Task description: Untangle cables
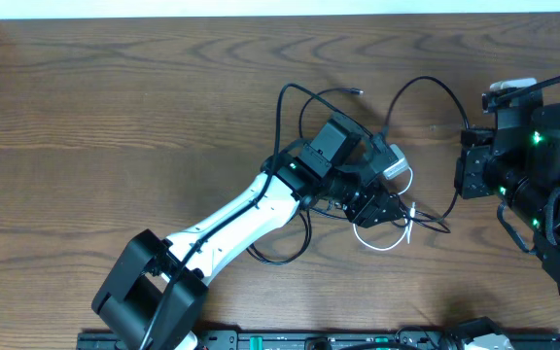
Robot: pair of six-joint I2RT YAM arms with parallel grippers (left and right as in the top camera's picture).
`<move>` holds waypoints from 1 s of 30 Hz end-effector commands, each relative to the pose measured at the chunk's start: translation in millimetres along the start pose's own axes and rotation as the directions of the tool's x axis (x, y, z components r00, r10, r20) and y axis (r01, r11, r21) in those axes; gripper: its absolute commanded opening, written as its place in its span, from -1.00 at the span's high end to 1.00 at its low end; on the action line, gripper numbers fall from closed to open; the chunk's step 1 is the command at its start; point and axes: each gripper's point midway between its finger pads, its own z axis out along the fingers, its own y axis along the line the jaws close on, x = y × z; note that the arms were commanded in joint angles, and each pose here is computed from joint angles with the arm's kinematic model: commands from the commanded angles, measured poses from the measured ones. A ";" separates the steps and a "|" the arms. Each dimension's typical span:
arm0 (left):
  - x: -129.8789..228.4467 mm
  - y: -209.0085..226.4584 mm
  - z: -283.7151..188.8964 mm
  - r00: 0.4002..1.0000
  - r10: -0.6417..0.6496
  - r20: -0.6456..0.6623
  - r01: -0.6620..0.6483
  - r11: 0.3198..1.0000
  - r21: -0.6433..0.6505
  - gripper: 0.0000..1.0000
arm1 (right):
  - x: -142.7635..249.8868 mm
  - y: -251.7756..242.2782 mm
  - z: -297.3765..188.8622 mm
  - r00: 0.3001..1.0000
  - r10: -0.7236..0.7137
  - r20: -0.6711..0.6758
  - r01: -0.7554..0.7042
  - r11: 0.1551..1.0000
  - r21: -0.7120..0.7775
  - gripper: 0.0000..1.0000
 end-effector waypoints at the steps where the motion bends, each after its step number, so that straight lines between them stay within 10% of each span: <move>1: 4.8 0.4 2.6 1.000 -0.022 -0.015 0.022 1.000 0.009 -0.18 | -6.5 -0.6 -6.0 1.000 0.016 0.024 -0.016 1.000 -0.003 0.98; 16: 19.2 13.6 6.4 0.995 -0.074 -0.062 0.070 0.995 -0.064 0.17 | -7.9 -0.5 -6.1 0.999 0.016 0.029 -0.016 1.000 -0.003 0.98; 20: 19.9 4.6 12.5 0.996 -0.060 -0.070 0.056 0.997 -0.050 0.85 | -7.9 -0.6 -6.1 0.999 0.017 0.029 -0.017 1.000 -0.003 0.98; 30: 4.5 40.1 -25.4 0.995 -0.095 0.007 0.093 0.953 -0.288 0.85 | 0.1 -20.3 -4.9 0.999 0.045 0.004 -0.045 0.993 0.111 0.98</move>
